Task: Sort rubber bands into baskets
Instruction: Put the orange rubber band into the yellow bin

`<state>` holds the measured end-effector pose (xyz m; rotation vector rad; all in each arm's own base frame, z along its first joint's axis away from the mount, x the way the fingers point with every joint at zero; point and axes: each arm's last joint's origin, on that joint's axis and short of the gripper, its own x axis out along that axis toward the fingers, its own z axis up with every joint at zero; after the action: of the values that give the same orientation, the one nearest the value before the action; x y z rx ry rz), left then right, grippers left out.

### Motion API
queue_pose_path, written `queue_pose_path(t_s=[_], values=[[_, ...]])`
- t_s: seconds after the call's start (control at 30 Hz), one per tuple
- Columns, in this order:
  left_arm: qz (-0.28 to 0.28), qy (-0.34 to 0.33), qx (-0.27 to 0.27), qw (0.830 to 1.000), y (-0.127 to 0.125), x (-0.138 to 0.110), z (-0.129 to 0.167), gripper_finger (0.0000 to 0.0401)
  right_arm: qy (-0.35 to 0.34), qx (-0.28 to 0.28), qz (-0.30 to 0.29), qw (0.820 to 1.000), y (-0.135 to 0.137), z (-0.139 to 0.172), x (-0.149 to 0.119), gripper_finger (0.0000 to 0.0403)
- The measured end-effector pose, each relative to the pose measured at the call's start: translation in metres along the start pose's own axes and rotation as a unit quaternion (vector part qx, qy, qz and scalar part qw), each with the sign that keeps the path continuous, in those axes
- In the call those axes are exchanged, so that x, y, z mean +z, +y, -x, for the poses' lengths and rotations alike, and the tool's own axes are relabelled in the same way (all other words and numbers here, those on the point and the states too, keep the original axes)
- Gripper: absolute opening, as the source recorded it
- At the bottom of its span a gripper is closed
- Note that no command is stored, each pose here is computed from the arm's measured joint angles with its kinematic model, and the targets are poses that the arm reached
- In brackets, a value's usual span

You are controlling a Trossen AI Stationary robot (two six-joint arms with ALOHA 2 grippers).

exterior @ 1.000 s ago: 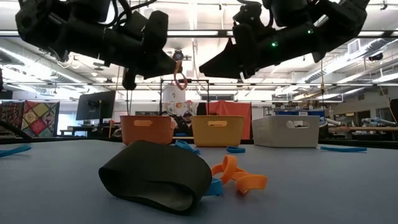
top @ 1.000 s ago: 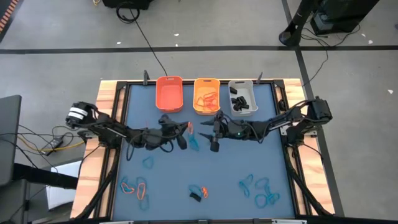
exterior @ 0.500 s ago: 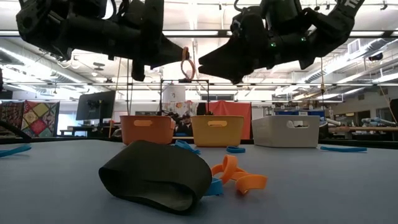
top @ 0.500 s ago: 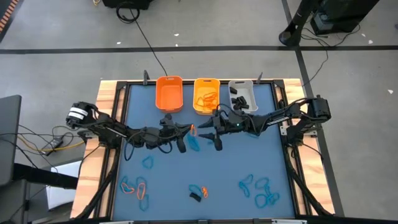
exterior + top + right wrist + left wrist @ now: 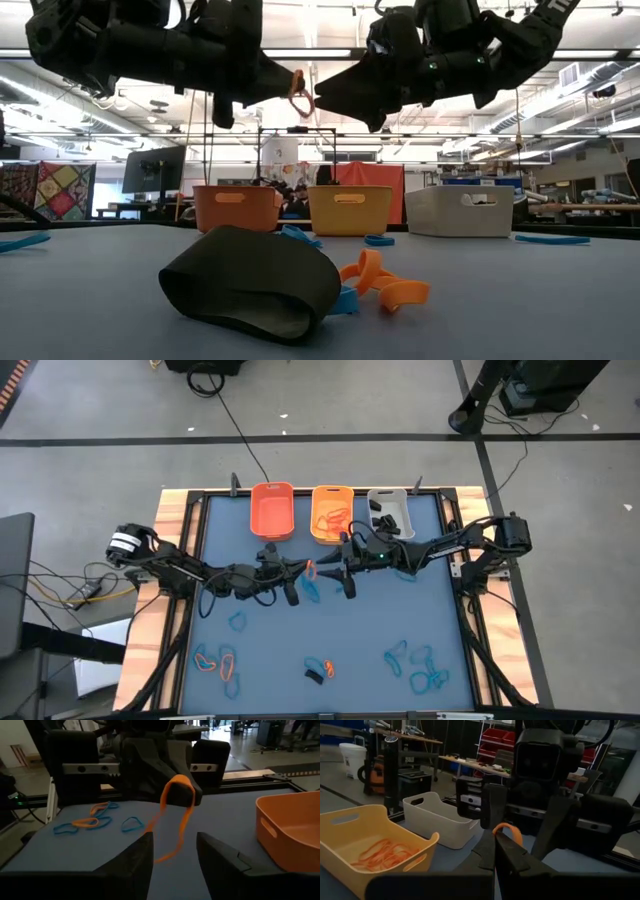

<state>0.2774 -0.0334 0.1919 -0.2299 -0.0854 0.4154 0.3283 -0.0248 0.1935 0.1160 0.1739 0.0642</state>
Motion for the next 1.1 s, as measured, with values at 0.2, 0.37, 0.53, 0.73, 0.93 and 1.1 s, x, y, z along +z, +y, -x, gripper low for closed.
queue_pose_path(t_s=[0.2, 0.37, 0.53, 0.73, 0.93, 1.1], values=[[0.002, -0.003, -0.001, 1.0, 0.0, 0.001, 0.0, 0.0005, -0.005, -0.003, -0.005, 1.0, -0.004, -0.002, 0.007, 0.0154], [-0.004, -0.016, -0.003, 1.0, -0.001, 0.004, 0.0, 0.0005, 0.014, 0.001, 0.005, 1.0, -0.006, -0.006, 0.012, 0.0149], [-0.016, -0.016, 0.001, 1.0, 0.001, 0.004, -0.001, 0.0005, 0.025, -0.006, 0.014, 1.0, -0.01, -0.008, 0.017, 0.0148], [-0.017, -0.018, 0.009, 1.0, 0.005, 0.005, -0.003, 0.0005, 0.018, 0.017, 0.016, 1.0, -0.011, -0.009, 0.022, 0.0109], [0.0, -0.027, 0.018, 0.999, 0.01, 0.007, -0.006, 0.0005, 0.019, 0.032, 0.023, 0.999, -0.014, -0.009, 0.022, 0.0018], [0.005, -0.034, 0.018, 0.999, 0.01, 0.011, -0.009, 0.0005, 0.018, -0.008, 0.009, 1.0, -0.023, -0.007, 0.023, 0.0009]])
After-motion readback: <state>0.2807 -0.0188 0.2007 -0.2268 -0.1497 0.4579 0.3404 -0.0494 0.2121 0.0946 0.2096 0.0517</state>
